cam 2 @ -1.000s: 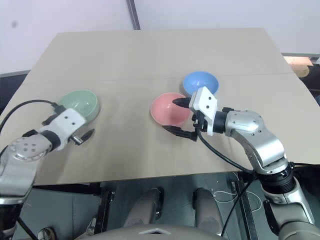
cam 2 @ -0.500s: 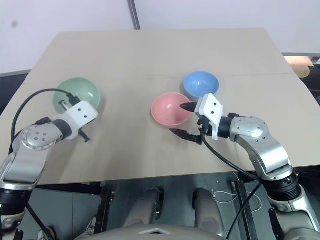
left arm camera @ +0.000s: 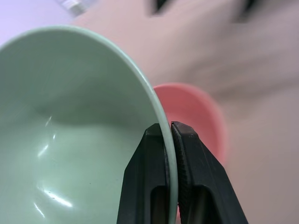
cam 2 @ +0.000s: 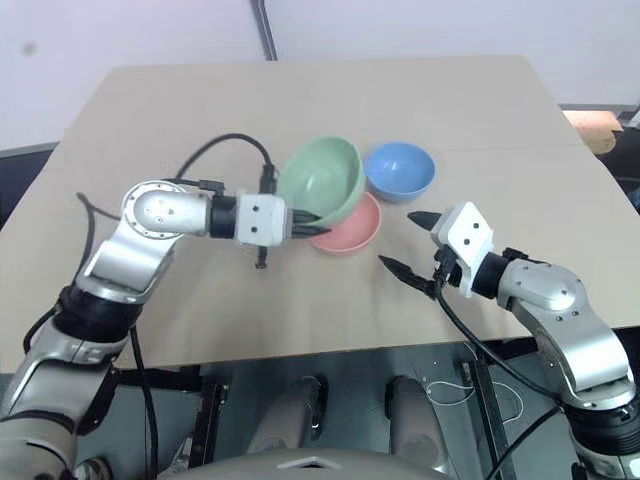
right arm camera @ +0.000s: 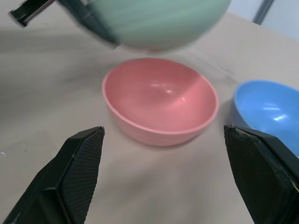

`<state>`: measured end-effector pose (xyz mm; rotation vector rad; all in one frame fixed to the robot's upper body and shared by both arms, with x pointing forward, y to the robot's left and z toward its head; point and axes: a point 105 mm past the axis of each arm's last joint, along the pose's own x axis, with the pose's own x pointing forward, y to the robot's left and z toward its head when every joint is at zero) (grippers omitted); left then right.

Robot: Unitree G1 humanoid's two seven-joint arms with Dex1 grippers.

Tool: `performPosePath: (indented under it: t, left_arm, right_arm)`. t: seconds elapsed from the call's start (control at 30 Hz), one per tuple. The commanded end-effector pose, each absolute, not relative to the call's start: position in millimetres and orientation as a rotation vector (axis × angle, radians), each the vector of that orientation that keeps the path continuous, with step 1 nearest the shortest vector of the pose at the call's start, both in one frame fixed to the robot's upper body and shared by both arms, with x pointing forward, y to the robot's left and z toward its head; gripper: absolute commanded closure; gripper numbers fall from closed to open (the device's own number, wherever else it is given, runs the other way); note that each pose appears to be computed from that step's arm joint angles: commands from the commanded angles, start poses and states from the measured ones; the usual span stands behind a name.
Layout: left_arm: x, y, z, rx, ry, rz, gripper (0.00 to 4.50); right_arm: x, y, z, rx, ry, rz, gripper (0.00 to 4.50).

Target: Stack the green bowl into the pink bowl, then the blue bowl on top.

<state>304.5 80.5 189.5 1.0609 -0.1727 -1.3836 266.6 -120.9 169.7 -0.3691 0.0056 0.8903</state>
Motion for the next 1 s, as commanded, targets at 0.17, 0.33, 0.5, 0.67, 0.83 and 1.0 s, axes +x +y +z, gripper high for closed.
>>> performPosePath:
  t: [0.17, 0.33, 0.5, 0.67, 0.83, 1.0]
  left_arm:
    - [313.1, 80.0, 201.1, 1.097, -0.237, -1.411, 1.17]
    - [306.2, 101.3, 233.5, 0.832, -0.193, -1.37, 0.09]
    - [297.9, 133.9, 254.1, 0.545, -0.286, -1.175, 0.09]
    - [273.3, 173.1, 234.2, 0.386, -0.223, -1.056, 0.09]
    - [258.1, 183.5, 222.5, 0.323, -0.186, -1.005, 0.09]
    - [250.8, 183.7, 220.3, 0.292, -0.209, -0.935, 0.0]
  right_arm:
    - [264.5, -129.3, 177.3, -0.404, -0.026, 0.822, 0.03]
    - [290.8, -145.8, 168.7, -0.537, 0.01, 0.803, 0.03]
    - [331.7, -156.0, 171.8, -0.66, -0.002, 0.815, 0.03]
    - [375.9, -145.5, 174.0, -0.823, -0.03, 0.895, 0.03]
    - [400.6, -126.7, 167.8, -0.91, -0.031, 0.974, 0.03]
    - [417.9, -121.0, 147.9, -0.981, 0.052, 1.0, 0.86]
